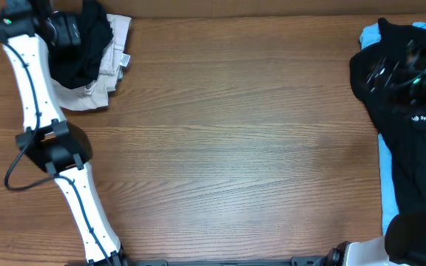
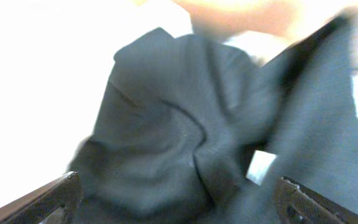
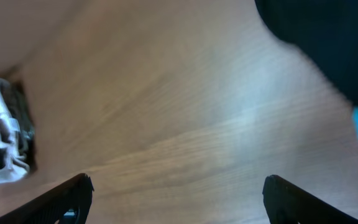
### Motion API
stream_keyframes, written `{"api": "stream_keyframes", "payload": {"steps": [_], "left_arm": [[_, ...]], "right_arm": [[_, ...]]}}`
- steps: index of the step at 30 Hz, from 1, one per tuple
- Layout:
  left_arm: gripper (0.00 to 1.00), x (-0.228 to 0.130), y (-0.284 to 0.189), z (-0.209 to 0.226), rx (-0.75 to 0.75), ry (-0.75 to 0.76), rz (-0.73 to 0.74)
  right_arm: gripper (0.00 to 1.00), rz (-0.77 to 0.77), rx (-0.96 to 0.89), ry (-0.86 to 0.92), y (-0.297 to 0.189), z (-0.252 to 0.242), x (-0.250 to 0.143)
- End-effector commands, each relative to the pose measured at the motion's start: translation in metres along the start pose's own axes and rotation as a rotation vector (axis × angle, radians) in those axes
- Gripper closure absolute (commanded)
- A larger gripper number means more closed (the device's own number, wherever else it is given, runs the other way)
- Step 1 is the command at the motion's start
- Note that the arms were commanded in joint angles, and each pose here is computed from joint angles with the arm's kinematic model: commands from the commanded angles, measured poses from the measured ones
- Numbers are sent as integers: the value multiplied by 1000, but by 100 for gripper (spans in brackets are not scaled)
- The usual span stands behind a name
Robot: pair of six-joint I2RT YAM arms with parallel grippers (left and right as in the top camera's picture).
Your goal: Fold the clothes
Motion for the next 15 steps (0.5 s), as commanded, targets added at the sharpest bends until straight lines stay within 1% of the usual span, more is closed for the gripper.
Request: {"api": "stream_keyframes", "payload": {"steps": [1, 5, 8, 9, 13, 15], "left_arm": [[0, 57, -182, -6, 35, 42, -310], [0, 53, -275, -10, 40, 47, -421], [0, 50, -331, -11, 48, 47, -520], [0, 48, -346, -10, 51, 46, -546], [0, 39, -393, -11, 57, 46, -631], [0, 36, -407, -12, 59, 46, -656]], "right_arm": [[8, -148, 25, -119, -56, 31, 12], [8, -262, 91, -174, -114, 64, 8], [8, -324, 144, -218, -156, 85, -11], [0, -339, 149, -227, -168, 89, -20], [0, -375, 157, -246, -207, 98, -64], [0, -414, 164, -266, -220, 101, -76]]}}
Point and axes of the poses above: each gripper's point midway between its finger pads, its own y axis out along the fingers, its own z axis along the line the jaws close on, x = y × z, the point moved 5 cm from there along -y, back along the fingers, and after that the axes turned 2 degrees about y, right-handed, at the moved point
